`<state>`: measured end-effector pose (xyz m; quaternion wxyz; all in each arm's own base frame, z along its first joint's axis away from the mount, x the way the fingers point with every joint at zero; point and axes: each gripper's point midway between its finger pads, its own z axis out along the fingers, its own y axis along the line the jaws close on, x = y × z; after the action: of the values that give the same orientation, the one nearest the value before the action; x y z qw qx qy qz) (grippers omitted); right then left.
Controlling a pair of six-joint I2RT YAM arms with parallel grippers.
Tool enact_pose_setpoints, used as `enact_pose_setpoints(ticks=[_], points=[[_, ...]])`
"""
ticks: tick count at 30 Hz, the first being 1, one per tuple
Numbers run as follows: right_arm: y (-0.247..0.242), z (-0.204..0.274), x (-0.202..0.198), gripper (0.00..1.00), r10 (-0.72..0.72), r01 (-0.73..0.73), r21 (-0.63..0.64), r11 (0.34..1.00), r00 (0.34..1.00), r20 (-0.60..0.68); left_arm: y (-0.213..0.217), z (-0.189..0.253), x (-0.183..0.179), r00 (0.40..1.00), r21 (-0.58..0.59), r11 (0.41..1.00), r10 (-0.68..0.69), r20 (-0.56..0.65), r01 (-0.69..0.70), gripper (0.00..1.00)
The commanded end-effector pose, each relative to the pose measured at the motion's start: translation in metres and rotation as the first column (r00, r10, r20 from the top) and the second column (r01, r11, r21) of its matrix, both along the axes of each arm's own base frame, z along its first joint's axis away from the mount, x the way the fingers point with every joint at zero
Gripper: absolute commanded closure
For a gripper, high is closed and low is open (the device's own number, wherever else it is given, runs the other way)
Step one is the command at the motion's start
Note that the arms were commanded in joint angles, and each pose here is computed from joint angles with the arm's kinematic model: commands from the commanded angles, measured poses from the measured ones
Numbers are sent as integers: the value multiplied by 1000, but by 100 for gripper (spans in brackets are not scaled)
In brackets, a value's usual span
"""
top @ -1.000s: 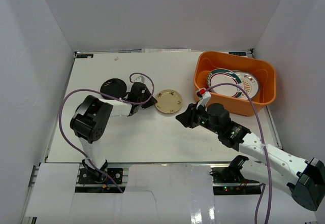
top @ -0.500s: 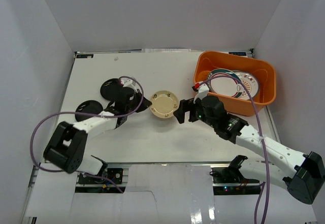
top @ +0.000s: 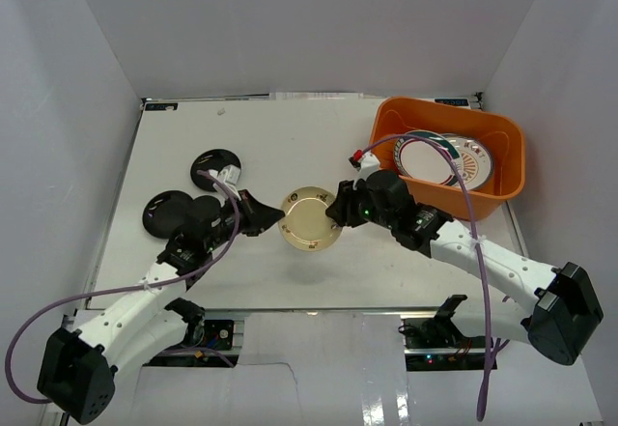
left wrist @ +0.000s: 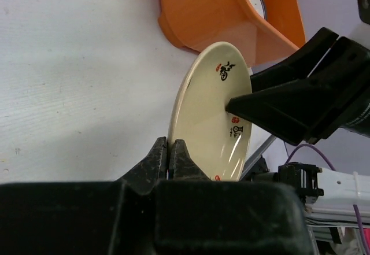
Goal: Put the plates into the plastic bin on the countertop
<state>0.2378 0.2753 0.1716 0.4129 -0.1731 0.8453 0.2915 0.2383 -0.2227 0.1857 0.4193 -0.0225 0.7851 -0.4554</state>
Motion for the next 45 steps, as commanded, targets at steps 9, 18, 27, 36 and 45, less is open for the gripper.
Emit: enact_pose_setpoints(ticks=[9, 18, 27, 36, 45], points=[[-27, 104, 45, 92, -173, 128, 259, 957, 972, 159, 38, 91, -10, 967, 213, 975, 11, 256, -67, 6], [-239, 98, 147, 92, -731, 694, 237, 680, 666, 148, 99, 87, -34, 909, 264, 922, 171, 381, -284, 2], [-317, 32, 169, 92, -858, 854, 83, 513, 510, 63, 103, 77, -36, 897, 262, 917, 177, 405, -299, 2], [-338, 30, 153, 43, -909, 910, 42, 412, 407, 87, 102, 76, -39, 899, 261, 922, 165, 406, -287, 2], [-297, 96, 138, 30, -832, 807, 200, 555, 539, 134, 110, 82, -38, 883, 246, 910, 208, 421, -332, 2]])
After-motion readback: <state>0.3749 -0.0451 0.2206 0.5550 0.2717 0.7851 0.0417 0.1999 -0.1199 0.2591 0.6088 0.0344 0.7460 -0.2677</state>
